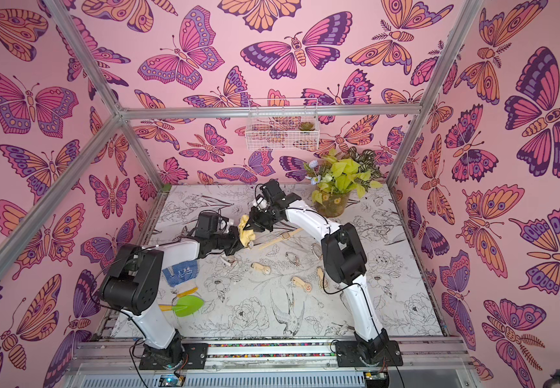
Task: Wipe the watch dial
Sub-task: Wipe the dirt from the watch dial.
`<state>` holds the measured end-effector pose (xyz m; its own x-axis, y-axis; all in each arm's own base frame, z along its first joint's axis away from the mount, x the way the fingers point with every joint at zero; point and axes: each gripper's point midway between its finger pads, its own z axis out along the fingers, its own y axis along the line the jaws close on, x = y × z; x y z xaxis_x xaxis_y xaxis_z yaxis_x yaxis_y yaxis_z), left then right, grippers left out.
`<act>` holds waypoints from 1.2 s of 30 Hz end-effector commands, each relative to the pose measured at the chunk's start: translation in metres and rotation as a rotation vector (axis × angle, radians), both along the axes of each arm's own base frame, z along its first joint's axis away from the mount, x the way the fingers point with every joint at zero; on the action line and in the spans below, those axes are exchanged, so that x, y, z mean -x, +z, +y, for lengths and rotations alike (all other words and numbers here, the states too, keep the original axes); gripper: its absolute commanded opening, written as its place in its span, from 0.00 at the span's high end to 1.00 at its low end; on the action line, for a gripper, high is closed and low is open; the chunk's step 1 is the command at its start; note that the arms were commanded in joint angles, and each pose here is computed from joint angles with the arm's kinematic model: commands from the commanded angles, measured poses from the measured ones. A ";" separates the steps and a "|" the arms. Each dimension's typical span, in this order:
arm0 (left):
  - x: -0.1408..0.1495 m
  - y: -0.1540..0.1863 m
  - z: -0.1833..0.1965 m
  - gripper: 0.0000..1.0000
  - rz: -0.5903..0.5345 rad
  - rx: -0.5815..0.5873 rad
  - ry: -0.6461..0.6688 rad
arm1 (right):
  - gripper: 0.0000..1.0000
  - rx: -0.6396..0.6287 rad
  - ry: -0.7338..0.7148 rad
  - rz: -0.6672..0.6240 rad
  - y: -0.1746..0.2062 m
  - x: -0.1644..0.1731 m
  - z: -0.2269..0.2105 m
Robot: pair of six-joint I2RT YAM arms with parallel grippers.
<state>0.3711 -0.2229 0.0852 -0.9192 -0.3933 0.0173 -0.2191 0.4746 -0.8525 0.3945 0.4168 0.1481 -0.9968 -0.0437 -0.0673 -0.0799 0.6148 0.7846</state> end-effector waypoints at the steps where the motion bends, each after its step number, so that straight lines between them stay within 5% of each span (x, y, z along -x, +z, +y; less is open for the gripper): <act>1: 0.020 0.010 -0.008 1.00 -0.007 0.022 -0.068 | 1.00 -0.017 -0.011 -0.032 0.005 -0.019 0.001; 7: 0.025 0.013 -0.004 1.00 -0.014 0.015 -0.061 | 1.00 -0.055 -0.112 -0.042 0.024 -0.060 -0.033; 12: 0.027 0.017 0.000 1.00 -0.022 0.017 -0.050 | 1.00 -0.045 -0.153 -0.055 0.033 -0.063 -0.067; 24: 0.022 0.019 0.008 1.00 -0.029 0.020 -0.028 | 1.00 0.002 -0.136 -0.015 0.012 0.001 -0.101; 36: 0.017 0.014 0.009 1.00 -0.019 0.024 -0.011 | 1.00 0.007 -0.030 0.045 -0.015 0.049 -0.070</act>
<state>0.3543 -0.2169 0.1023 -0.9246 -0.3808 0.0058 -0.1951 0.4604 -0.8660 0.3484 0.3317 0.1261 -0.9997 0.0224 0.0081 0.0207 0.6540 0.7562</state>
